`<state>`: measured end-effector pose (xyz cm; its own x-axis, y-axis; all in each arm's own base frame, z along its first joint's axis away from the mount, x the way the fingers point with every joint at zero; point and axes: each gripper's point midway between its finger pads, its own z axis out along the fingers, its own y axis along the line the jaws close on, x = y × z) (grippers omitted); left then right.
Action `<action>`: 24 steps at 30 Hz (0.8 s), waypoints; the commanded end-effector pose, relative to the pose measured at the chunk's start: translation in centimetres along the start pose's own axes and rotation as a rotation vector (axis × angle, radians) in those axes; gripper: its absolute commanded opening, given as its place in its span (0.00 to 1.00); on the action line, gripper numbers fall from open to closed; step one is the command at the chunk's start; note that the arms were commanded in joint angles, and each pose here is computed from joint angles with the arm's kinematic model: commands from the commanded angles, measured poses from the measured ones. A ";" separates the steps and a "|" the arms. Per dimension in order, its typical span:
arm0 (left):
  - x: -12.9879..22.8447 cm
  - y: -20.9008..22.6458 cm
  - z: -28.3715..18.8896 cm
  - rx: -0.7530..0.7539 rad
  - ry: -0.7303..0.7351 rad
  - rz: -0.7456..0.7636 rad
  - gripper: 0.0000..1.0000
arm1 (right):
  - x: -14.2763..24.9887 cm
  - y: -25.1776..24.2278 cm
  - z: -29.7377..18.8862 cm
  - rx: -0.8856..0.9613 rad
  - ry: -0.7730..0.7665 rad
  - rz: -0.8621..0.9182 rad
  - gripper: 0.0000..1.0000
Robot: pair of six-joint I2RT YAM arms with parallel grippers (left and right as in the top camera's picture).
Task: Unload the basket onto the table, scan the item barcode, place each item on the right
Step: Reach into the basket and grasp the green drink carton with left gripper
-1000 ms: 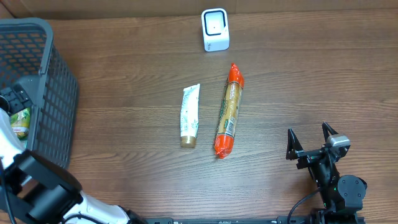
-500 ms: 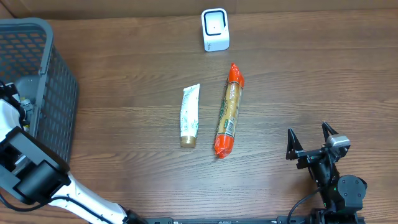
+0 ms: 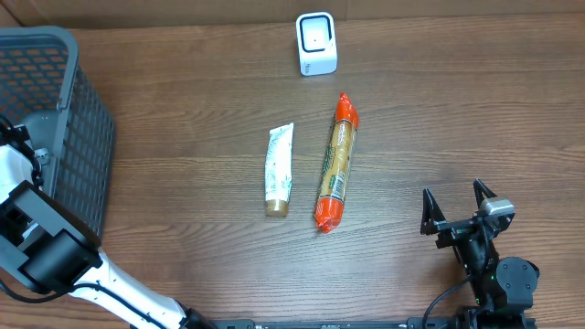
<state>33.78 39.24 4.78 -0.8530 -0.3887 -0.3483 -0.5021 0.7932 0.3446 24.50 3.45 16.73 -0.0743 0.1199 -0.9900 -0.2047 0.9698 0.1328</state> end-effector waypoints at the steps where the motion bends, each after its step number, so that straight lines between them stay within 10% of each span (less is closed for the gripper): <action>1: 2.2 -2.6 1.9 0.060 0.080 0.022 0.04 | 0.2 -0.2 0.0 0.008 -0.005 -0.003 1.00; 12: -4.8 -3.4 -5.5 0.048 -0.081 -0.026 0.04 | 0.2 -0.2 0.0 0.007 -0.005 -0.003 1.00; 24: -15.5 -3.9 -33.7 0.101 -0.667 -0.167 0.04 | 0.2 -0.2 0.0 0.007 -0.005 -0.003 1.00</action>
<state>45.29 30.12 24.84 -0.7122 -0.2277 -0.6640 -0.5116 0.8161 0.2689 24.50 3.46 16.73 -0.0744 0.1199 -0.9900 -0.2051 0.9697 0.1328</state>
